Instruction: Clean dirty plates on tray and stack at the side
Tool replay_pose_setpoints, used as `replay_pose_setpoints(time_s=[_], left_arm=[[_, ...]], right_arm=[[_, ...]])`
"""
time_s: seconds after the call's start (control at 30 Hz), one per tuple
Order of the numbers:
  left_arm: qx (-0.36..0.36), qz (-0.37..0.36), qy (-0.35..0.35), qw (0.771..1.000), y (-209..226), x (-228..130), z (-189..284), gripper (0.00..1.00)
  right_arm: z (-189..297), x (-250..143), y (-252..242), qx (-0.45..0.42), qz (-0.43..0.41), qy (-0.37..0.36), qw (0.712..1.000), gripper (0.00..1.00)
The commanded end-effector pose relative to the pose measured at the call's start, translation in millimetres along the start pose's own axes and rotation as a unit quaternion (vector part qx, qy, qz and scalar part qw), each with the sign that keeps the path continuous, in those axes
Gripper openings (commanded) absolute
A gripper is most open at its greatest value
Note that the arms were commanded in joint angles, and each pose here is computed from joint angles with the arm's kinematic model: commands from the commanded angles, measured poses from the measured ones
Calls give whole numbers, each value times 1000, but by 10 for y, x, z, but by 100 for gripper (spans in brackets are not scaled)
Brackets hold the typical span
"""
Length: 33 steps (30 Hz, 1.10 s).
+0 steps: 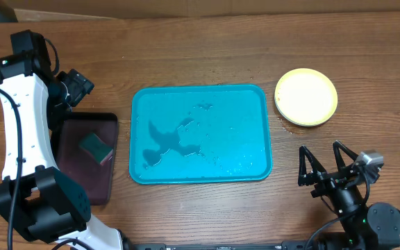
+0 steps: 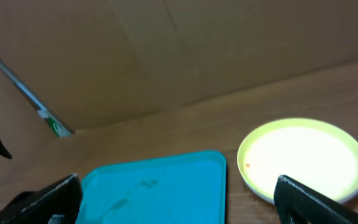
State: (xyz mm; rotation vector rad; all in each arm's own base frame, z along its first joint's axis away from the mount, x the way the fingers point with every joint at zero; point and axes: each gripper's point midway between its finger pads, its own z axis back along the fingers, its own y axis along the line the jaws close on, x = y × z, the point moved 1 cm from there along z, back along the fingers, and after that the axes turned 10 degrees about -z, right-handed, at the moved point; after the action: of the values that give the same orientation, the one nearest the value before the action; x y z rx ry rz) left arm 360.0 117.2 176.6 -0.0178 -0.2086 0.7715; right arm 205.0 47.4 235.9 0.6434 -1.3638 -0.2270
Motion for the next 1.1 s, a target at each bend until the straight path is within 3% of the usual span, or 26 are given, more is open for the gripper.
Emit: replay_pose_setpoints(time_s=[0.0,0.67,0.87,1.07], left_arm=[[6,-2,1,1000,2,12,-36,100],[6,-2,1,1000,2,12,-36,100],[6,-2,1,1000,2,12,-36,100],[6,-2,1,1000,2,12,-36,100]], right_arm=[[-34,-44,-42,10,8,-18,1000,100],[-195,-1,-265,24,37,-133,990,100],[-196,3,-300,13,43,-137,990,100],[-214,-56,-319,1,109,-124,986,100]])
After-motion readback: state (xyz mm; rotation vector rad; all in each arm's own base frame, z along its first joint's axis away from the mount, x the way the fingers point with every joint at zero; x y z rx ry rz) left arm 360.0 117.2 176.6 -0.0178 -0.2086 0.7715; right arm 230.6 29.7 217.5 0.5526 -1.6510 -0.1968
